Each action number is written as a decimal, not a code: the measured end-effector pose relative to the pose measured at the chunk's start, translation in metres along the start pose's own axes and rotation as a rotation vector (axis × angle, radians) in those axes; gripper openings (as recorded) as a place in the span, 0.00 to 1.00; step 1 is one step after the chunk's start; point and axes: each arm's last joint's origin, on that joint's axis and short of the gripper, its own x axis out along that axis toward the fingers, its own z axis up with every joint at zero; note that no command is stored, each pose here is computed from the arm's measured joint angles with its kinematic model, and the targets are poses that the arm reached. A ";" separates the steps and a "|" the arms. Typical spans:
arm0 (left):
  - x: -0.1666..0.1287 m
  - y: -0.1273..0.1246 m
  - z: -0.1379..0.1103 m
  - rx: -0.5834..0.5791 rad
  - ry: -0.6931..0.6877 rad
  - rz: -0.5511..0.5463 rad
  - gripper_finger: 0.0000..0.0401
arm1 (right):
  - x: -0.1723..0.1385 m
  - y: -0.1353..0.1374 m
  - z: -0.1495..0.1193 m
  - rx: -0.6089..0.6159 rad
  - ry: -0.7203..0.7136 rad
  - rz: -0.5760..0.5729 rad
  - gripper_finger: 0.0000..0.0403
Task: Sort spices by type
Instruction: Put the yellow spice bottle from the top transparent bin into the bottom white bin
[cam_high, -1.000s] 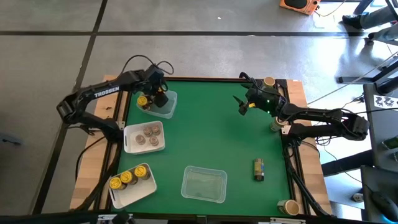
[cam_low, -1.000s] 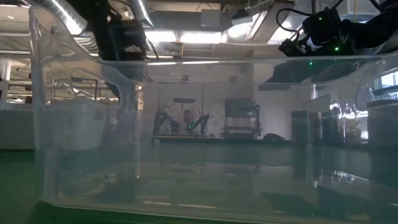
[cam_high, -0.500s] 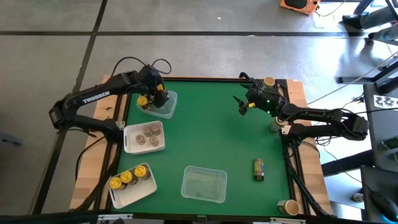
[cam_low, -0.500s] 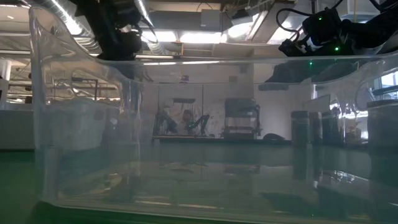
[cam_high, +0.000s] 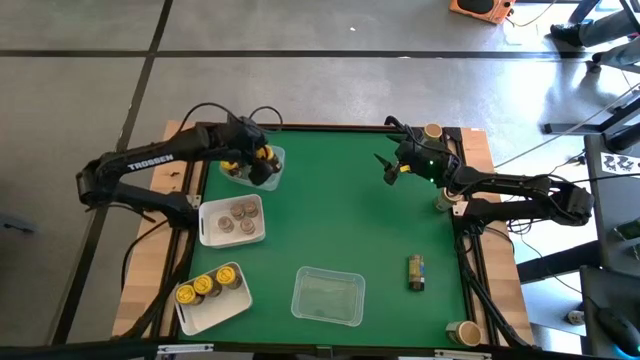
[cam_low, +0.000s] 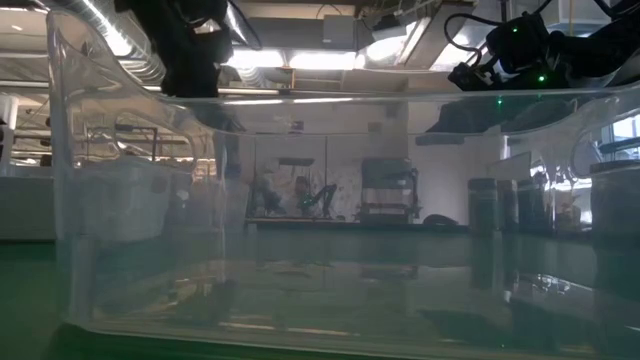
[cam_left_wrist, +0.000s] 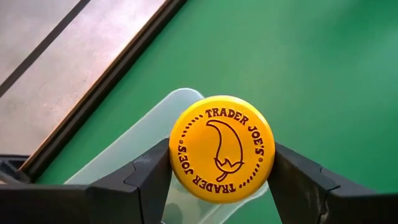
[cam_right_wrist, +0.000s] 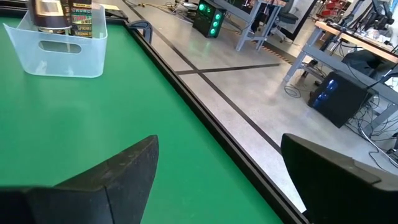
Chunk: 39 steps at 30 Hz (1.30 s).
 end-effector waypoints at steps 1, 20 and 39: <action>0.000 -0.003 0.000 0.008 -0.001 -0.007 0.56 | 0.000 0.000 0.000 0.000 0.000 0.000 0.84; -0.035 -0.042 -0.021 0.112 -0.032 -0.081 0.55 | 0.000 0.000 0.001 -0.013 -0.005 -0.012 0.84; -0.058 -0.064 -0.040 0.162 -0.062 -0.104 0.55 | 0.000 0.000 0.001 -0.014 -0.002 -0.012 0.84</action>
